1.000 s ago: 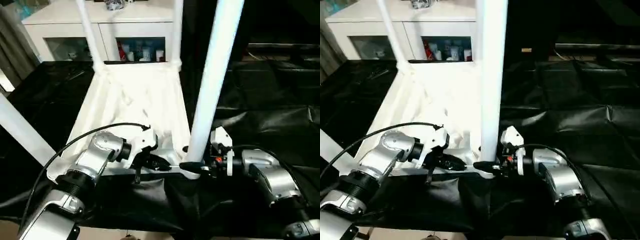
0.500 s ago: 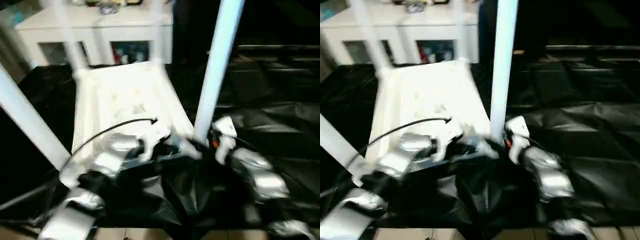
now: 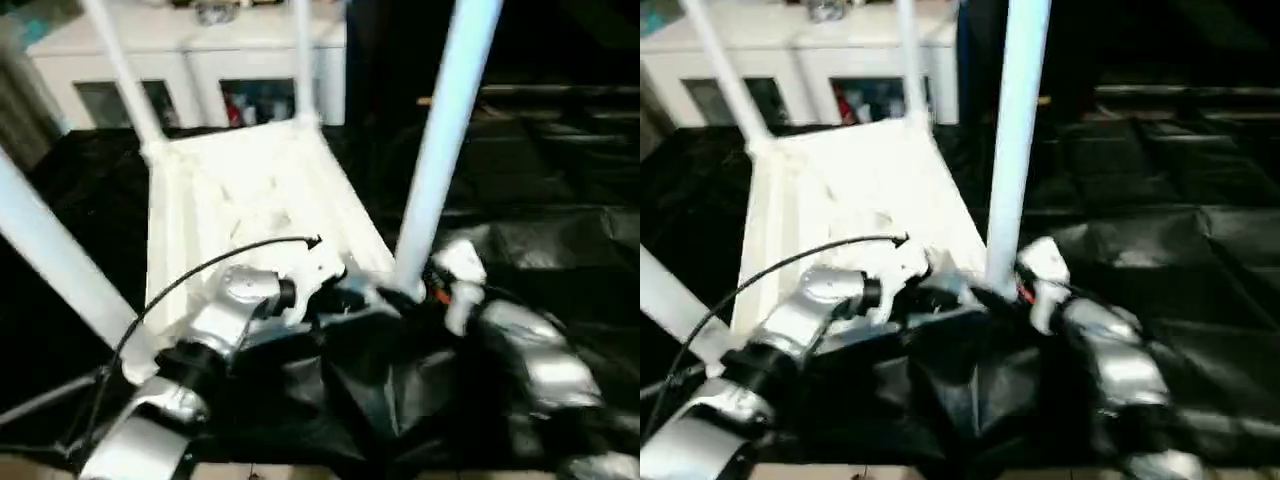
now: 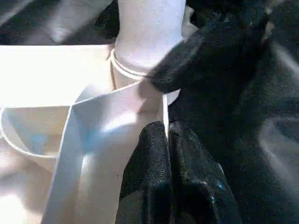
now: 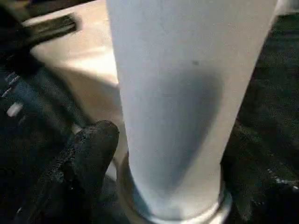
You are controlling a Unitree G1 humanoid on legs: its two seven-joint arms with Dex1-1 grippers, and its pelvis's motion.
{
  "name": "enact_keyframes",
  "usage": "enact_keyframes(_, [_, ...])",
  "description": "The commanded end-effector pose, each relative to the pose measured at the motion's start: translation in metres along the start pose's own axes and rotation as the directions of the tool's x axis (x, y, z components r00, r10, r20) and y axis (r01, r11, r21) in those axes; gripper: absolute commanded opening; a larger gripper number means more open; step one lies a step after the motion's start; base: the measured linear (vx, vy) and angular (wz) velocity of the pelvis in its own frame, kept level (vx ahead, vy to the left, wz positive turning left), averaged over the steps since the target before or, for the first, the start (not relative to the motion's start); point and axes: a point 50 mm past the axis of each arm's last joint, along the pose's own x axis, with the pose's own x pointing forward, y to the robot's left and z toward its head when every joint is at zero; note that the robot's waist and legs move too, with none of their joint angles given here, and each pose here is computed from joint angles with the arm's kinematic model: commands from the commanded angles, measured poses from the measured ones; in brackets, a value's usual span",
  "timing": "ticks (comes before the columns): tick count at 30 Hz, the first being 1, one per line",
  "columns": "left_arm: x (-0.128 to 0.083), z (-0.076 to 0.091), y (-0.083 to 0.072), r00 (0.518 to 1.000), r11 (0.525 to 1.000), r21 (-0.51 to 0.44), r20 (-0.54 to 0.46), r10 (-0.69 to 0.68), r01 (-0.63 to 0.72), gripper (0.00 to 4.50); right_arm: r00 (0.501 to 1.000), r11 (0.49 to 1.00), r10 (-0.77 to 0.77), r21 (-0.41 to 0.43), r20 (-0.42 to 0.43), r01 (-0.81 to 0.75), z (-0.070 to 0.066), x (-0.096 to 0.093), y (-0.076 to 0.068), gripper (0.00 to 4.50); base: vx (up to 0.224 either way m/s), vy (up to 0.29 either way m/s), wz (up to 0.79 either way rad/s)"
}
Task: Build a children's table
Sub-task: Rotate leg to tighten
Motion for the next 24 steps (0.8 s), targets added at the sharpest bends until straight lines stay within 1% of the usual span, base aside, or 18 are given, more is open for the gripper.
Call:
enact_keyframes(1, [0.002, 0.004, -0.008, 0.994, 0.992, 0.060, -0.009, -0.106, 0.107, 0.00, 0.984, 0.985, 0.171, -0.010, -0.043, -0.172, -0.004, -0.004, 0.013, 3.56, 0.000, 0.000, 0.00])
enact_keyframes(2, [-0.003, 0.002, -0.008, 0.990, 0.988, 0.064, -0.027, -0.140, 0.141, 0.00, 0.978, 0.980, 0.196, -0.033, -0.078, -0.199, -0.004, -0.020, 0.007, 3.56, 0.000, 0.000, 0.00])
enact_keyframes(4, [-0.009, 0.000, -0.008, 0.984, 0.982, 0.075, -0.044, -0.173, 0.176, 0.00, 0.970, 0.975, 0.214, -0.042, -0.112, -0.219, -0.001, -0.040, -0.002, 3.56, 0.000, 0.000, 0.00])
enact_keyframes(5, [-0.010, 0.000, -0.009, 0.983, 0.980, 0.078, -0.047, -0.180, 0.183, 0.00, 0.969, 0.974, 0.218, -0.043, -0.121, -0.224, 0.000, -0.045, -0.004, 3.56, 0.000, 0.000, 0.00])
enact_keyframes(6, [-0.012, 0.000, -0.009, 0.979, 0.976, 0.086, -0.053, -0.195, 0.199, 0.00, 0.964, 0.971, 0.225, -0.050, -0.144, -0.234, 0.002, -0.057, -0.010, 3.56, 0.000, 0.000, 0.00])
enact_keyframes(8, [-0.013, 0.000, -0.009, 0.978, 0.975, 0.088, -0.054, -0.202, 0.206, 0.00, 0.962, 0.970, 0.226, -0.053, -0.152, -0.236, 0.003, -0.061, -0.011, 3.56, 0.000, 0.000, 0.00])
enact_keyframes(9, [-0.015, -0.001, -0.009, 0.979, 0.975, 0.100, -0.064, -0.195, 0.201, 0.00, 0.967, 0.974, 0.203, -0.067, -0.154, -0.215, 0.009, -0.071, -0.018, 3.56, 0.000, 0.000, 0.00])
enact_keyframes(12, [-0.016, -0.001, -0.009, 0.977, 0.973, 0.104, -0.065, -0.201, 0.207, 0.00, 0.980, 0.984, 0.154, -0.073, -0.126, -0.164, 0.017, -0.081, -0.027, 3.56, 0.000, 0.000, 0.00])
enact_keyframes(14, [-0.016, -0.001, -0.010, 0.977, 0.972, 0.101, -0.059, -0.206, 0.212, 0.00, 0.987, 0.989, 0.120, -0.075, -0.105, -0.128, 0.021, -0.085, -0.031, 3.56, 0.000, 0.000, 0.00])
enact_keyframes(16, [-0.017, 0.000, -0.010, 0.979, 0.971, 0.121, -0.047, -0.200, 0.205, 0.00, 0.996, 0.995, 0.063, -0.074, -0.068, -0.068, 0.024, -0.086, -0.036, 3.56, 0.000, 0.000, 0.00])
enact_keyframes(19, [-0.019, 0.006, -0.011, 0.980, 0.977, 0.085, 0.017, -0.197, 0.195, 0.00, 0.999, 0.998, -0.048, -0.045, -0.003, 0.048, 0.028, -0.081, -0.043, 3.56, 0.000, 0.000, 0.00])
enact_keyframes(20, [-0.021, 0.009, -0.011, 0.980, 0.978, 0.087, 0.039, -0.196, 0.192, 0.44, 0.995, 0.994, -0.102, -0.027, 0.005, 0.102, 0.028, -0.078, -0.045, 3.59, 0.000, 0.000, 0.00])
enact_keyframes(21, [-0.024, 0.013, -0.011, 0.980, 0.979, 0.091, 0.064, -0.187, 0.181, 0.55, 0.985, 0.985, -0.171, -0.003, 0.013, 0.171, 0.026, -0.075, -0.048, 3.59, 0.000, 0.000, 0.00])
enact_keyframes(22, [-0.024, 0.013, -0.011, 0.980, 0.979, 0.091, 0.064, -0.187, 0.181, 0.55, 0.985, 0.985, -0.171, -0.003, 0.013, 0.171, 0.026, -0.075, -0.048, 3.59, 0.000, 0.000, 0.00])
enact_keyframes(23, [-0.030, 0.020, -0.011, 0.980, 0.985, 0.090, 0.117, -0.160, 0.150, 0.55, 0.955, 0.954, -0.297, 0.045, 0.016, 0.296, 0.023, -0.069, -0.053, 3.59, 0.000, 0.000, 0.00])
enact_keyframes(24, [-0.031, 0.021, -0.010, 0.980, 0.986, 0.088, 0.128, -0.152, 0.141, 0.75, 0.947, 0.946, -0.321, 0.055, 0.016, 0.320, 0.023, -0.068, -0.054, 3.59, 0.000, 0.000, 0.00])
